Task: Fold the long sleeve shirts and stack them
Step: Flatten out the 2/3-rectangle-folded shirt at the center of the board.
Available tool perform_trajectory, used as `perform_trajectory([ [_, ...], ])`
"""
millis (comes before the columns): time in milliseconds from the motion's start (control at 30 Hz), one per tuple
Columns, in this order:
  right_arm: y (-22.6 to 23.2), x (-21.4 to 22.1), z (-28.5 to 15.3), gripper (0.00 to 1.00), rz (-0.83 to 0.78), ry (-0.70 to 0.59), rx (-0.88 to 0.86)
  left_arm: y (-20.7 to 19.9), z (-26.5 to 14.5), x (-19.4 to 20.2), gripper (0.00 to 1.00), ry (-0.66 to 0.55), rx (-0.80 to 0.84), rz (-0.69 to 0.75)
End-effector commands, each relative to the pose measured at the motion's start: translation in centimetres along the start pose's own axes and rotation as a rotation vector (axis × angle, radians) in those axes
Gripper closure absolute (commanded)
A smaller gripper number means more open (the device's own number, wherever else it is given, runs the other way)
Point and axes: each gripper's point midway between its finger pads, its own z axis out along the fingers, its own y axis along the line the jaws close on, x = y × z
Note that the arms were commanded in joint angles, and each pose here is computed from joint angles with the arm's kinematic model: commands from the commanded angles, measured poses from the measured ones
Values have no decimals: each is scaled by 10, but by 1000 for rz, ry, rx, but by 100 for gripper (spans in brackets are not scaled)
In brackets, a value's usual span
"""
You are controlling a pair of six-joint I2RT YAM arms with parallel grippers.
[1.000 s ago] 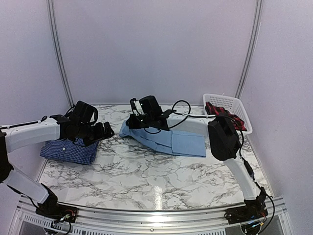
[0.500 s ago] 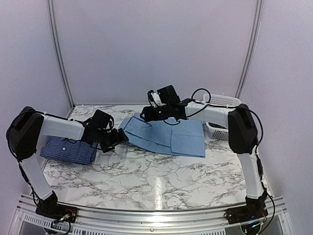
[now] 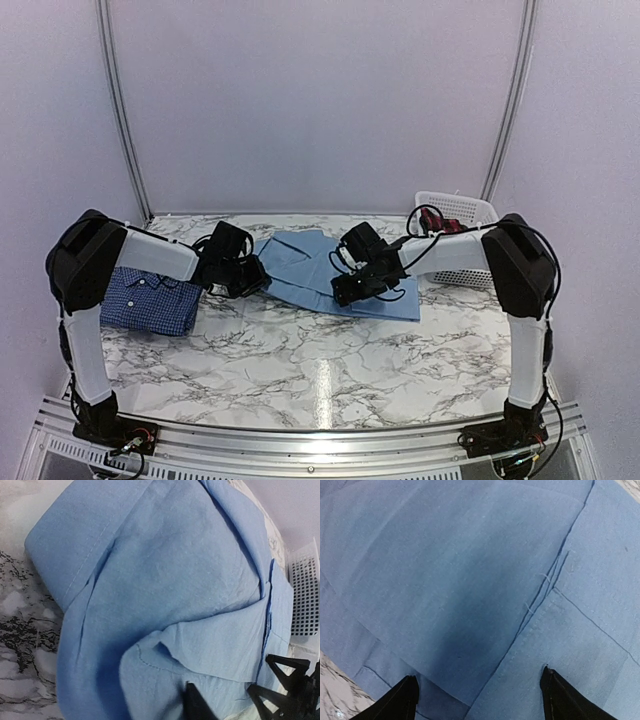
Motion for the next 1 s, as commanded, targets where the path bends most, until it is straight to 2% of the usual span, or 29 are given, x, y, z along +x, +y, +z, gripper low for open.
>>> perform_trajectory([
  [0, -15, 0, -1, 23, 13, -11, 110, -3, 6, -10, 82, -29, -2, 0],
  [67, -24, 6, -6, 30, 24, -16, 146, 0, 6, -13, 90, -35, -18, 1],
  [233, -36, 20, -24, 76, 55, -22, 186, 13, 4, -26, 100, -53, -48, -5],
  [333, -45, 29, -42, 97, 75, -30, 212, 18, 4, -37, 100, -57, -66, 3],
  [367, -47, 32, -50, 100, 81, -32, 216, 19, 4, -43, 100, -61, -70, 11],
  [500, -39, 45, -83, 100, 117, -48, 148, 16, 11, -64, 100, -68, -81, 50],
  [667, 16, 76, -122, 100, 100, -53, -72, 24, 29, -92, 100, -70, -110, 52],
  [800, 49, 122, -140, 100, 109, -22, -214, 18, 41, -118, 100, -71, -90, 49],
  [867, 38, 148, -141, 100, 185, 12, -189, 16, 45, -128, 100, -69, -90, 59],
  [967, -1, 185, -140, 100, 314, 62, -33, 16, 50, -136, 100, -61, -95, 72],
])
